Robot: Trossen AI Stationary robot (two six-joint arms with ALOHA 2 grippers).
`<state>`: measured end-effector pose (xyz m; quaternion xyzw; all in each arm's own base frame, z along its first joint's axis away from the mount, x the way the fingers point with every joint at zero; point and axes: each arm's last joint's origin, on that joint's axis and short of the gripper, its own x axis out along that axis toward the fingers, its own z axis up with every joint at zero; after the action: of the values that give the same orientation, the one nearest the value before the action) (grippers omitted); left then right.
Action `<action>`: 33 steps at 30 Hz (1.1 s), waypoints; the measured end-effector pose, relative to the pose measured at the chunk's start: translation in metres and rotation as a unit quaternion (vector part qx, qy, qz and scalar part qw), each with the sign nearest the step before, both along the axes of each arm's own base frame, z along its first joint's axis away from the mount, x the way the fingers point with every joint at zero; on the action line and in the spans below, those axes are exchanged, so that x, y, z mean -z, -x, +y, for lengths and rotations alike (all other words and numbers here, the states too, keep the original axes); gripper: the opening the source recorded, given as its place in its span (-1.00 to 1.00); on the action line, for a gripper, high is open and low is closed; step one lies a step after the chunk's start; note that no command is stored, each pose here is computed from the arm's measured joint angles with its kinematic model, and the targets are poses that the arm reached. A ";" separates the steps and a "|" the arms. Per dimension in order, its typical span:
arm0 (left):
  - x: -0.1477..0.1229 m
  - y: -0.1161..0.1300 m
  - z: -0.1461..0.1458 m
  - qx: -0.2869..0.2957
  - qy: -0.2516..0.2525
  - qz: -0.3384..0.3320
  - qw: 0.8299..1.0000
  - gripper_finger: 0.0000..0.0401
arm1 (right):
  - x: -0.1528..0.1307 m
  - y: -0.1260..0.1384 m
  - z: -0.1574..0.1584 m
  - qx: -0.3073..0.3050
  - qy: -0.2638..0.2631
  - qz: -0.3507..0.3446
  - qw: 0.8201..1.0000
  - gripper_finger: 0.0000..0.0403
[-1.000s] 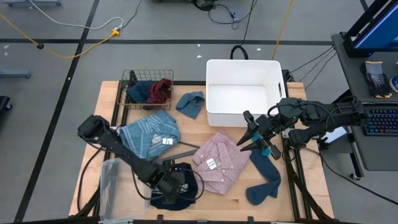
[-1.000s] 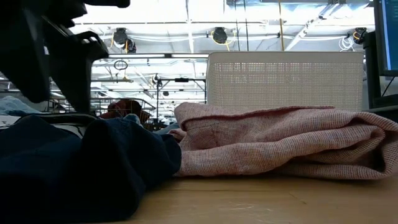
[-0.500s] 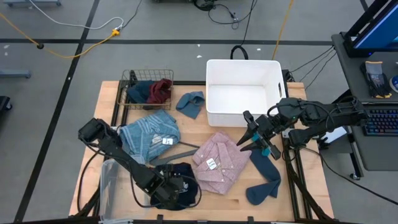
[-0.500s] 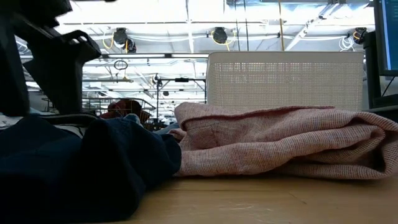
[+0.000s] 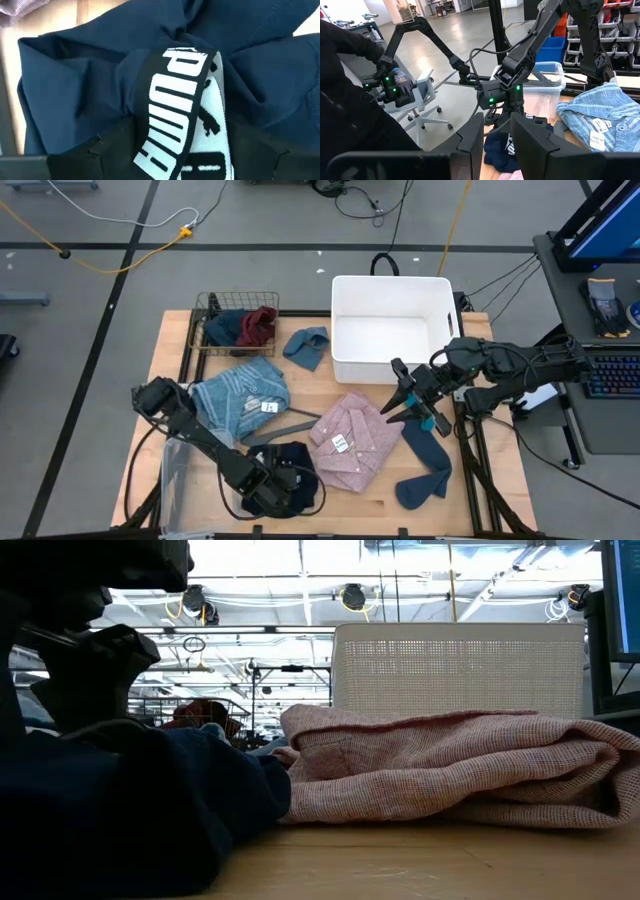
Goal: Pick & Place Cloths
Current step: Put the dark blue boxers into the black basket
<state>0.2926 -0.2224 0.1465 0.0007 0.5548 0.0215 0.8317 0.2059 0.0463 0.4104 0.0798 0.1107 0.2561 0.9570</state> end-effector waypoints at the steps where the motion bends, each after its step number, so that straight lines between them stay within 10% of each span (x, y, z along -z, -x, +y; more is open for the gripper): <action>1: 0.000 0.000 0.000 0.000 0.000 -0.001 1.000 0.43 | 0.000 0.000 0.000 0.000 0.000 0.000 1.000 -0.56; 13: 0.001 -0.001 0.004 -0.003 -0.016 0.004 1.000 0.38 | 0.000 0.000 0.000 0.000 0.000 0.001 1.000 -0.56; 28: 0.001 -0.001 0.004 -0.004 -0.012 0.007 1.000 -0.91 | 0.001 0.000 0.000 0.000 0.000 0.003 1.000 -0.56; 33: -0.001 -0.001 0.006 0.000 0.011 0.021 1.000 -0.93 | 0.001 0.000 0.000 0.000 0.000 0.003 1.000 -0.56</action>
<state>0.2939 -0.2164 0.1478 -0.0084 0.5726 0.0157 0.8196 0.2058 0.0462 0.4099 0.0803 0.1139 0.2555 0.9567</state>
